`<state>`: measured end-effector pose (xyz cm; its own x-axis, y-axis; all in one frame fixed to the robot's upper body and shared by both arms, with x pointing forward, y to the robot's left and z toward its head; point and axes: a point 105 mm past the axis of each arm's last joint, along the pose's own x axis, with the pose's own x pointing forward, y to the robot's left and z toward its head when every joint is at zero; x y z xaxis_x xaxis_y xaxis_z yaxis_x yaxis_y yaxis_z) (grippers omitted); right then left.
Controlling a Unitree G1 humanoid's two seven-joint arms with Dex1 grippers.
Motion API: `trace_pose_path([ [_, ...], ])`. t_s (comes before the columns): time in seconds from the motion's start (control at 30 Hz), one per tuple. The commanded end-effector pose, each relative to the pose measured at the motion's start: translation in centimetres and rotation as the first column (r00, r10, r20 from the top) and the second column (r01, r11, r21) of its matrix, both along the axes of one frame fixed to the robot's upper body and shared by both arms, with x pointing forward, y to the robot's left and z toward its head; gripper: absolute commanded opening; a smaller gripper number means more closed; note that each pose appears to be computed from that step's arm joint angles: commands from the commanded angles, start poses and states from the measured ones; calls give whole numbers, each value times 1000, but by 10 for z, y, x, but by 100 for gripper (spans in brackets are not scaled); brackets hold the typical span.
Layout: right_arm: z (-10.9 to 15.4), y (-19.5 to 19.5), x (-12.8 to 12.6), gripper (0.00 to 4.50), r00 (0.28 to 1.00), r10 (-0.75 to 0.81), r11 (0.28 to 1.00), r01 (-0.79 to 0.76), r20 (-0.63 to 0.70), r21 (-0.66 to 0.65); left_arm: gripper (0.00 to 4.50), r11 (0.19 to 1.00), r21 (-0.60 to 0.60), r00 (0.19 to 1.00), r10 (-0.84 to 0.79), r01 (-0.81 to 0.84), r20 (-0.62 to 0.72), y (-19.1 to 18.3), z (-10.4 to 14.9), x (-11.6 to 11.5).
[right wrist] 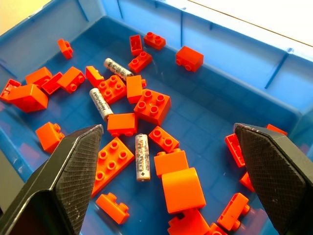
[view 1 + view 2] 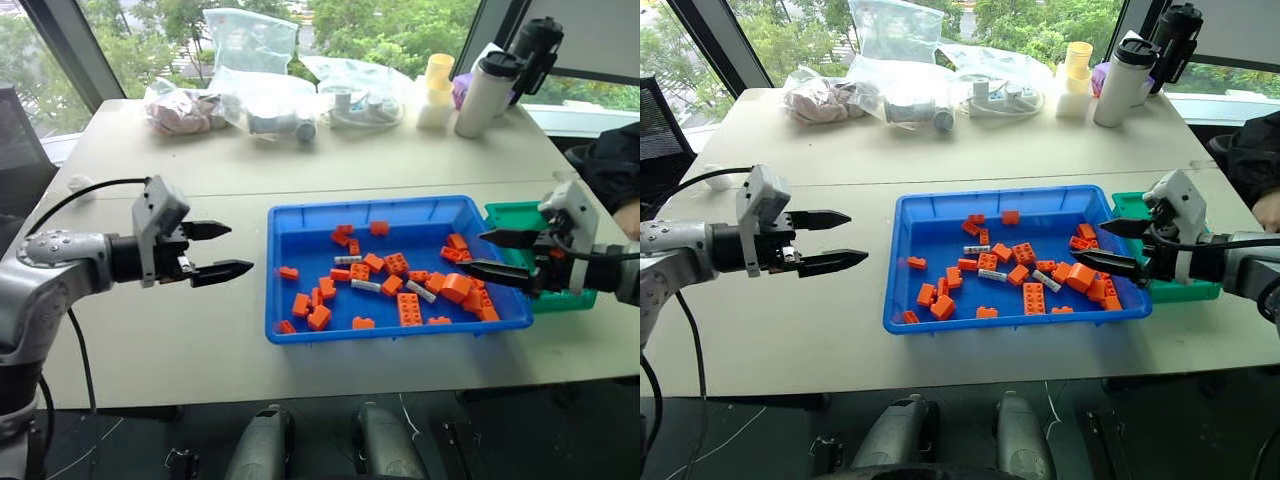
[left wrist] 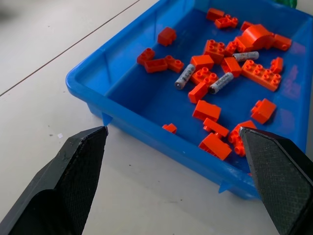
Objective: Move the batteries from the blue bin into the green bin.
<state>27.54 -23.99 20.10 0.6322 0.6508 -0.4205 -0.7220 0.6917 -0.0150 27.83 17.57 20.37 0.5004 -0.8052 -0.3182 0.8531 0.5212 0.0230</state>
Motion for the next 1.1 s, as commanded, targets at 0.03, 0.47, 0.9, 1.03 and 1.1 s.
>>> trace_pose_path([
  [0.03,11,-1,-1,443,999,12,1000,-12,39,-5,450,1000,-8,999,-15,15,34,-1,11,-4],
  [0.47,10,2,0,443,999,31,999,-30,39,-13,450,1000,3,999,-10,9,34,-3,10,-4],
  [0.9,7,5,1,443,999,34,999,-34,37,-13,450,1000,21,999,-11,10,35,-1,10,-4],
  [1.03,6,5,2,443,999,33,999,-32,38,-13,450,999,31,999,-12,11,39,-1,10,-4],
  [1.1,5,5,3,443,999,33,999,-32,35,-12,450,999,43,999,-16,14,47,-1,10,-3],
])
